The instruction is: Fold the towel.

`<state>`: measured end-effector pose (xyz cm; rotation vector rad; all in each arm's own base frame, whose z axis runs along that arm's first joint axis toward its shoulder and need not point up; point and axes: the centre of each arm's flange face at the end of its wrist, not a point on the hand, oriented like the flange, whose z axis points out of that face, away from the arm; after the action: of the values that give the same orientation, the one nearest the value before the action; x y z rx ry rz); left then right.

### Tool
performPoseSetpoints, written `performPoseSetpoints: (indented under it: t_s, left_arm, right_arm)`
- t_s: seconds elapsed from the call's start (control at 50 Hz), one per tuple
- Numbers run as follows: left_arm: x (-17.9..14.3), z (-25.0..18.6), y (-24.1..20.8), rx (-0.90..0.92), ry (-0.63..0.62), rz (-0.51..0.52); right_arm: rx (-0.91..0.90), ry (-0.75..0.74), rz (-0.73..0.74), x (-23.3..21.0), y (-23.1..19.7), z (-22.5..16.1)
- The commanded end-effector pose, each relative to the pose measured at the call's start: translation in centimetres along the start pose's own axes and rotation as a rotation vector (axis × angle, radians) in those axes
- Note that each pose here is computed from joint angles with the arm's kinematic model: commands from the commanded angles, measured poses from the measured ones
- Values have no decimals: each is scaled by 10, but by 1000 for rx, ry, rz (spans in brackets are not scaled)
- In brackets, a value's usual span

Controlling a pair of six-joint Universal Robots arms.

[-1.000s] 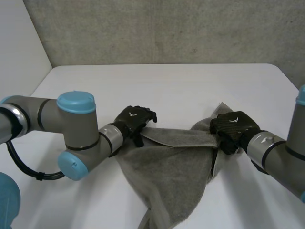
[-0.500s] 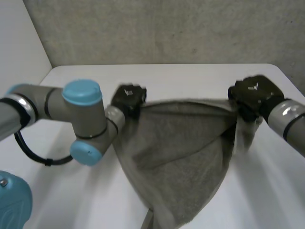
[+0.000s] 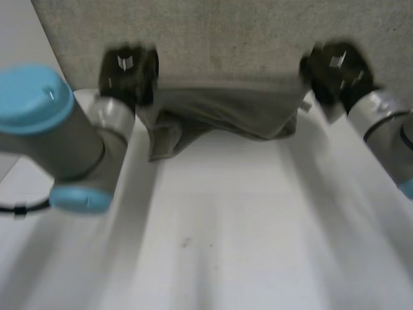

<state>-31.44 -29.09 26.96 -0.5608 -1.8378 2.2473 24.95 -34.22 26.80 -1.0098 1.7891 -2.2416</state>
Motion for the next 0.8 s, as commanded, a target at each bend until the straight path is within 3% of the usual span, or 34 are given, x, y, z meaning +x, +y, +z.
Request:
performPoseSetpoints:
  t_s: [0.02, 0.16, 0.48, 0.66, 0.8]
  left_arm:
    - [11, -67, 80, -388, 87, 47]
    - [26, -98, 108, -530, 155, 61]
    - [27, -68, 78, -404, 134, 43]
    - [23, -51, 79, -381, 109, 39]
    - [7, -39, 88, -396, 61, 35]
  right_arm:
    - [-458, -275, 32, -39, 46, -43]
    - [-558, -311, 59, -52, 71, -55]
    - [-600, -204, 394, -69, 89, -83]
    - [-507, -157, 368, -75, 95, -94]
    - [-457, -13, 322, -52, 109, -90]
